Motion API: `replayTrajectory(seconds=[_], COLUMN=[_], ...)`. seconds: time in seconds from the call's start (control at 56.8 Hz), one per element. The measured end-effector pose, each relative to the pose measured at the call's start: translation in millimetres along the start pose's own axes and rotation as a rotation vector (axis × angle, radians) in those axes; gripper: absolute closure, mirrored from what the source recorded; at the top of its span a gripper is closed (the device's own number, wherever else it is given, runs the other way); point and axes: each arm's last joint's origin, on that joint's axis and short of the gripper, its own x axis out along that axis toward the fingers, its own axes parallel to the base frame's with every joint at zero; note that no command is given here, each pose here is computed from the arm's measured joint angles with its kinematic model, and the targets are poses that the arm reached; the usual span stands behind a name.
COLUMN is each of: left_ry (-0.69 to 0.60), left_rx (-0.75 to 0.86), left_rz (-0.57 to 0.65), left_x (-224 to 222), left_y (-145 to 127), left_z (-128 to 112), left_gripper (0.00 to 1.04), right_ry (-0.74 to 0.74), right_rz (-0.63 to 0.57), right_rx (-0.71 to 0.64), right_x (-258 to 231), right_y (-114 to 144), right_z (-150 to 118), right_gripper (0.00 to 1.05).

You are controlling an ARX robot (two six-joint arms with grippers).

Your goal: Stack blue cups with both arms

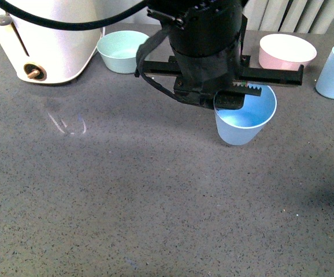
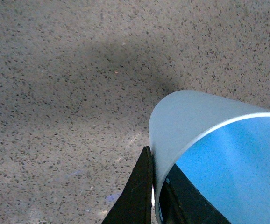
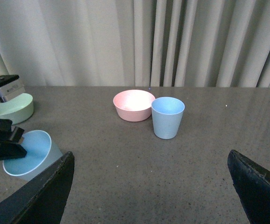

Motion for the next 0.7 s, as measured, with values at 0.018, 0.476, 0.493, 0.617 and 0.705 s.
replayTrajectory(seconds=[0.018,0.476,0.493,0.617,0.705], left_ry=[0.002,0.043,0.042,0.044,0.045], left_rx=[0.004,0.018,0.018,0.011,0.008], left_rz=[0.005,0.006,0.005,0.001,-0.003], left_x=[1.3,13.1,13.1,13.1,13.0], left_y=[-1.5,-14.4,-14.5,-15.7,-16.4], left_z=[-0.9,-12.2,-12.2,-12.7,-12.8], left_gripper=[1.03,1.03,1.03,0.86,0.73], right_ry=[0.0,0.0,0.0,0.0,0.0], right_rz=[0.0,0.0,0.0,0.0,0.0], right_rx=[0.0,0.0,0.0,0.0,0.0], right_x=[0.0,0.0,0.0,0.0,0.0], right_y=[0.0,0.0,0.0,0.0,0.0], right_z=[0.0,0.0,0.0,0.0,0.0], right_gripper=[0.09,0.09,0.09,0.09,0.09])
